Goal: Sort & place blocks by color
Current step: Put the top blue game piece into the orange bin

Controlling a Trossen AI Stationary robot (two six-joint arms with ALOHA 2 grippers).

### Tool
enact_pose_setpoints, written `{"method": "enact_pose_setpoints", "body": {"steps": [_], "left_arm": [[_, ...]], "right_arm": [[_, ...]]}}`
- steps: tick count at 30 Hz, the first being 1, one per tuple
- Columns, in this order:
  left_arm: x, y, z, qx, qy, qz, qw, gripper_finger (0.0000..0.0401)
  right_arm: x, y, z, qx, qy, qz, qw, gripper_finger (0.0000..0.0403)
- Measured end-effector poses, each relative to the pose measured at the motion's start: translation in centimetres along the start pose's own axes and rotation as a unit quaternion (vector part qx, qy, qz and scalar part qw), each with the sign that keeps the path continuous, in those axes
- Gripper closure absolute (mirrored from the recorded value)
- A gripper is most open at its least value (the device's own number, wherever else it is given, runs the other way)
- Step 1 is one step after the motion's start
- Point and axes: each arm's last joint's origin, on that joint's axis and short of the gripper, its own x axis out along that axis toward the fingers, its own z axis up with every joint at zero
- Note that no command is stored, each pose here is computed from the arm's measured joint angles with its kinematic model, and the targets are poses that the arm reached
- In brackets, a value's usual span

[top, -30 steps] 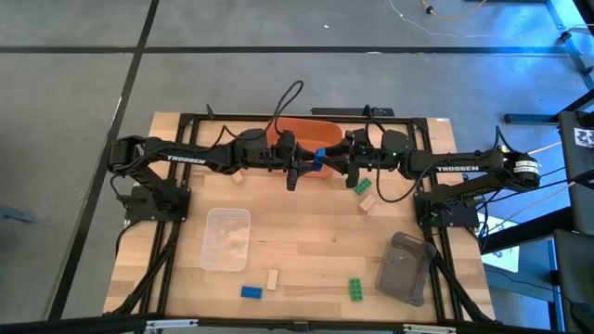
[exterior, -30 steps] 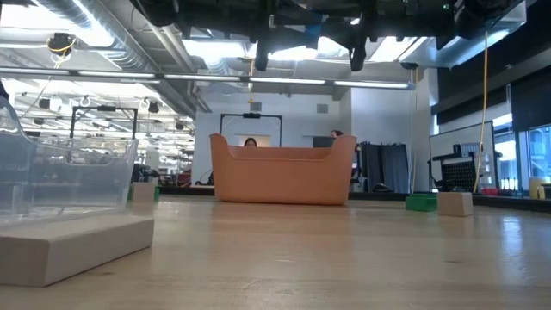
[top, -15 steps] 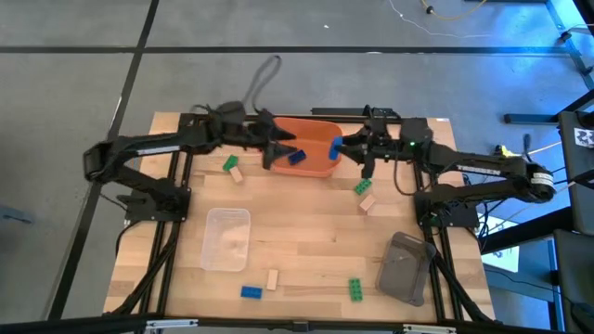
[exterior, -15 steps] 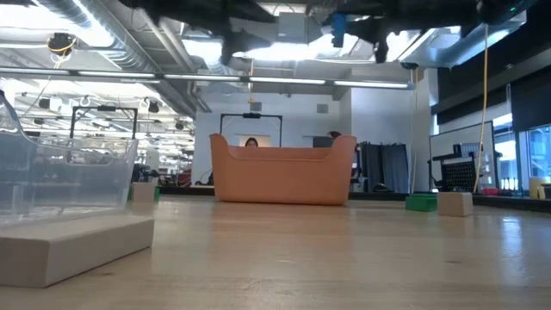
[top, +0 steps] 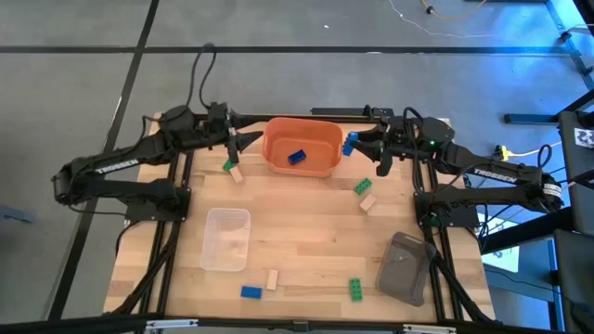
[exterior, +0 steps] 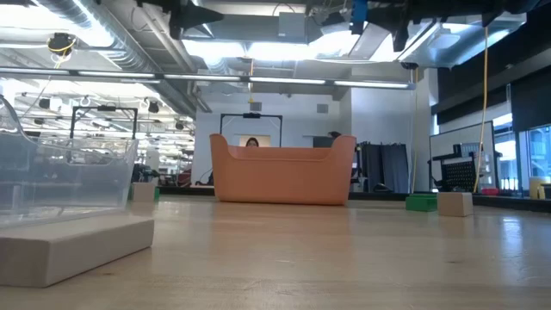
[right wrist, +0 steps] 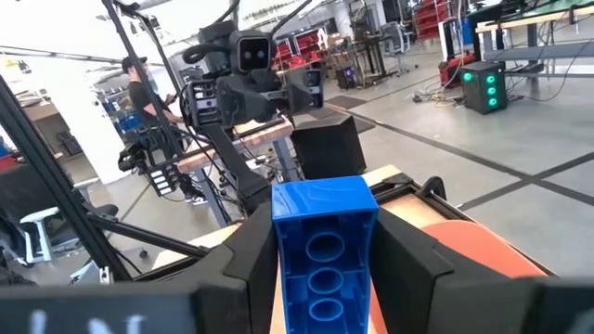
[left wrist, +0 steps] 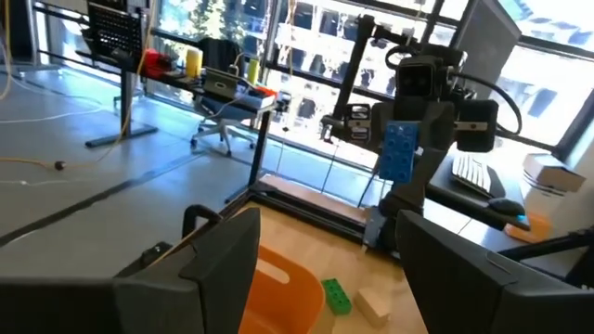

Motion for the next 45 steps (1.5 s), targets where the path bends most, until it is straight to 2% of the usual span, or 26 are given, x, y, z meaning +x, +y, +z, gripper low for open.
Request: {"method": "enact_pose_setpoints", "body": {"steps": [8,12,18,24,30,36,45], "left_arm": [[-0.5,-0.1,0.2,0.004,-0.013,0.009,1.0,0.0157],[-0.5,-0.1,0.2,0.004,-0.013,0.01,1.0,0.0157],[-0.4,-0.1,0.2,0.004,-0.012,0.01,1.0,0.0157],[-0.4,-0.1,0.2,0.005,-0.012,0.01,1.0,0.0157],[-0.4,0.0,0.2,0.005,-0.013,0.014,1.0,0.0157],[-0.4,0.0,0.2,0.005,-0.015,0.022,1.0,0.0157],[-0.4,0.0,0.2,0.005,-0.015,0.023,1.0,0.0157]], "right_arm": [[0.3,-0.1,0.0,0.018,-0.002,0.001,1.0,0.0268],[1.5,-0.3,0.1,0.037,-0.004,0.001,0.999,0.0268],[6.5,-1.4,0.3,0.017,0.1,-0.035,0.994,0.0268],[11.8,-3.5,-1.7,-0.002,0.222,-0.084,0.971,0.0258],[15.4,-6.2,-5.4,-0.01,0.319,-0.16,0.934,0.026],[17.0,-9.0,-8.6,0.002,0.353,-0.224,0.908,0.026],[17.3,-11.2,-11.1,0.016,0.383,-0.27,0.883,0.0253]]}}
